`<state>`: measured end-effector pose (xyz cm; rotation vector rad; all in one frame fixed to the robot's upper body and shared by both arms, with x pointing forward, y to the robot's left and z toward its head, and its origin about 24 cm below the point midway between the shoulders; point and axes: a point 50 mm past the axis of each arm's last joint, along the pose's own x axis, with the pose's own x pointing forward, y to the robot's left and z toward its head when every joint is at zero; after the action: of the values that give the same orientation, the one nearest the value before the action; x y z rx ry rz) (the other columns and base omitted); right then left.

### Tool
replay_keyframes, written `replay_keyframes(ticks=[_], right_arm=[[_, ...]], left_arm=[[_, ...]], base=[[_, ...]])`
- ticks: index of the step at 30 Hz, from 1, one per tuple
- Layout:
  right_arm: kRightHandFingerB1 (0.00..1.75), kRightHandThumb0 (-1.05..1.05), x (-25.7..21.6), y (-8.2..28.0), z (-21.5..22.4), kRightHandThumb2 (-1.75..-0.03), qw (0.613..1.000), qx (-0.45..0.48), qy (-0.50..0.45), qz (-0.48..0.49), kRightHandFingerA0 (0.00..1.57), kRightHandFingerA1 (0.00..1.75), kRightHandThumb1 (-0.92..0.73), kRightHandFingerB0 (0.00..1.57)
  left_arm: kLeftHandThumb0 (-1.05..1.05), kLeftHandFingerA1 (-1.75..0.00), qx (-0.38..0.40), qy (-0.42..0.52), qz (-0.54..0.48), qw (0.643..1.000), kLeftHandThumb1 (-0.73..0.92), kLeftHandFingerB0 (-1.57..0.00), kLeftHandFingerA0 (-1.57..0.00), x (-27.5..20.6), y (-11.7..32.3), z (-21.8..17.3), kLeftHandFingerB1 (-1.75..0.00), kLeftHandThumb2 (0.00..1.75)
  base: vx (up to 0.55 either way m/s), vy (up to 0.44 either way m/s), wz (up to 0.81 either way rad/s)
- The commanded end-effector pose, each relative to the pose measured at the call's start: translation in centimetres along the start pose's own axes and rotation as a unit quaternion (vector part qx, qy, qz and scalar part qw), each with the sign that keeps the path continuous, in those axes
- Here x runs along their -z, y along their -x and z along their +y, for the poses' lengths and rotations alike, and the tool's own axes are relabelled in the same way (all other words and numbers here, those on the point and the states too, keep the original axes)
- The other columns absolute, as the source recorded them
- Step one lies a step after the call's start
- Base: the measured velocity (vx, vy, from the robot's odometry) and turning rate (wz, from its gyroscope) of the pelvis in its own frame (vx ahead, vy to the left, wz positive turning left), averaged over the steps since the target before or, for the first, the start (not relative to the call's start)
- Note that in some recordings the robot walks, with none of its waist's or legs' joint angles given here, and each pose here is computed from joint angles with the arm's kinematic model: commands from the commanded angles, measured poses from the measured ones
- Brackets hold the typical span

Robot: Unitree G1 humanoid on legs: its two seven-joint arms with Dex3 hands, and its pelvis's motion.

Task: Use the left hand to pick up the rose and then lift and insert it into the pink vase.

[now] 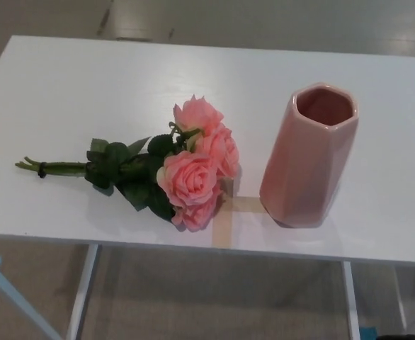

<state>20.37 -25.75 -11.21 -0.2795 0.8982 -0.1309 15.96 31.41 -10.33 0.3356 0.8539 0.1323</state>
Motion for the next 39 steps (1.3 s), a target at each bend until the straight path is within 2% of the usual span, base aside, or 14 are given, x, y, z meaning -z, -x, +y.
replay_keyframes(ticks=[1,17,18,19,20,21,22,24,25,26,27,28,29,39], right_arm=[[0.39,-0.32,0.5,0.1,-0.3,-0.59,1.0,0.005,-0.007,0.0,0.58,0.41,-0.65,0.55],[0.39,-0.33,0.4,0.1,-0.4,-0.59,1.0,0.004,0.003,0.001,0.58,0.41,-0.65,0.55],[0.39,-0.33,0.3,0.0,-0.5,-0.59,1.0,0.005,0.005,0.0,0.58,0.41,-0.65,0.55],[0.39,-0.33,0.3,0.0,-0.5,-0.59,1.0,0.006,0.007,0.001,0.58,0.41,-0.65,0.55],[0.39,-0.33,0.3,0.0,-0.5,-0.59,1.0,0.006,0.008,0.001,0.58,0.41,-0.65,0.55],[0.39,-0.33,0.2,0.0,-0.6,-0.59,1.0,0.007,0.008,0.001,0.58,0.41,-0.65,0.55],[0.39,-0.33,0.2,0.0,-0.6,-0.59,1.0,0.006,0.011,0.001,0.58,0.41,-0.65,0.55],[0.39,-0.33,0.3,0.1,-0.6,-0.59,1.0,0.006,0.012,0.002,0.58,0.41,-0.65,0.54],[0.39,-0.33,0.4,0.1,-0.6,-0.59,1.0,0.007,0.014,0.002,0.58,0.41,-0.65,0.54],[0.39,-0.33,0.5,0.1,-0.7,-0.59,1.0,0.007,0.017,0.002,0.58,0.41,-0.65,0.54],[0.39,-0.33,0.5,0.1,-0.7,-0.59,1.0,0.009,0.02,0.002,0.58,0.41,-0.65,0.54],[0.39,-0.33,0.5,0.1,-0.7,-0.59,1.0,0.009,0.021,0.002,0.58,0.41,-0.65,0.54],[0.39,-0.33,0.5,0.1,-0.7,-0.59,1.0,0.012,0.023,0.003,0.59,0.41,-0.65,0.55],[0.39,-0.33,0.2,0.0,-0.7,-0.59,1.0,0.01,0.027,0.001,0.6,0.41,-0.65,0.55]], left_arm=[[-0.62,-0.42,0.005,0.0,-0.012,1.0,0.49,-0.18,-0.26,0.3,0.3,0.2,-0.38,0.76],[-0.63,-0.41,0.024,0.018,-0.051,0.998,0.44,-0.17,-0.24,-0.2,0.4,-0.4,-0.37,0.72],[-0.63,-0.41,0.037,0.024,-0.067,0.997,0.44,-0.17,-0.24,-0.5,0.5,-0.7,-0.37,0.72],[-0.28,-0.51,0.065,0.026,-0.096,0.993,0.21,-0.11,-0.11,-1.0,0.7,-0.8,-0.5,0.83],[-0.28,-0.51,0.077,0.027,-0.108,0.991,0.21,-0.11,-0.11,-1.2,0.9,-0.9,-0.5,0.83],[-0.62,-0.39,0.094,0.027,-0.123,0.988,0.38,-0.29,-0.22,-1.6,1.0,-1.0,-0.39,0.68],[-0.57,-0.33,0.127,0.019,-0.148,0.981,0.43,-0.45,-0.28,-2.2,1.4,-1.0,-0.36,0.54],[-0.56,-0.34,0.159,0.009,-0.167,0.973,0.43,-0.49,-0.33,-2.7,2.0,-1.0,-0.37,0.54],[-0.56,-0.43,0.198,-0.001,-0.184,0.963,0.36,-0.51,-0.32,-3.1,2.7,-1.1,-0.5,0.73],[-0.56,-0.43,0.238,-0.01,-0.199,0.951,0.36,-0.51,-0.32,-3.5,3.4,-1.3,-0.5,0.73],[-0.52,-0.37,0.274,-0.016,-0.205,0.94,0.41,-0.52,-0.46,-3.8,3.9,-1.5,-0.38,0.54],[-0.52,-0.37,0.287,-0.017,-0.206,0.936,0.41,-0.52,-0.46,-3.8,4.2,-1.5,-0.38,0.54],[-0.55,-0.45,0.345,-0.027,-0.204,0.916,0.37,-0.44,-0.4,-4.4,5.0,-1.6,-0.45,0.7],[-0.49,-0.51,0.478,-0.078,-0.267,0.833,0.36,-0.41,-0.42,-8.4,9.7,-3.0,-0.46,0.7]], base=[[0.0,0.0,0.0],[0.0,0.0,0.0],[0.0,0.0,0.0],[0.0,0.0,0.0],[0.0,0.0,0.0],[0.0,0.0,0.0],[0.0,0.0,0.0],[0.0,0.0,0.0],[0.0,0.0,0.0],[0.0,0.0,0.0],[0.0,0.0,0.0],[0.0,0.0,0.0],[0.0,0.0,0.0],[0.0,0.0,0.0]])
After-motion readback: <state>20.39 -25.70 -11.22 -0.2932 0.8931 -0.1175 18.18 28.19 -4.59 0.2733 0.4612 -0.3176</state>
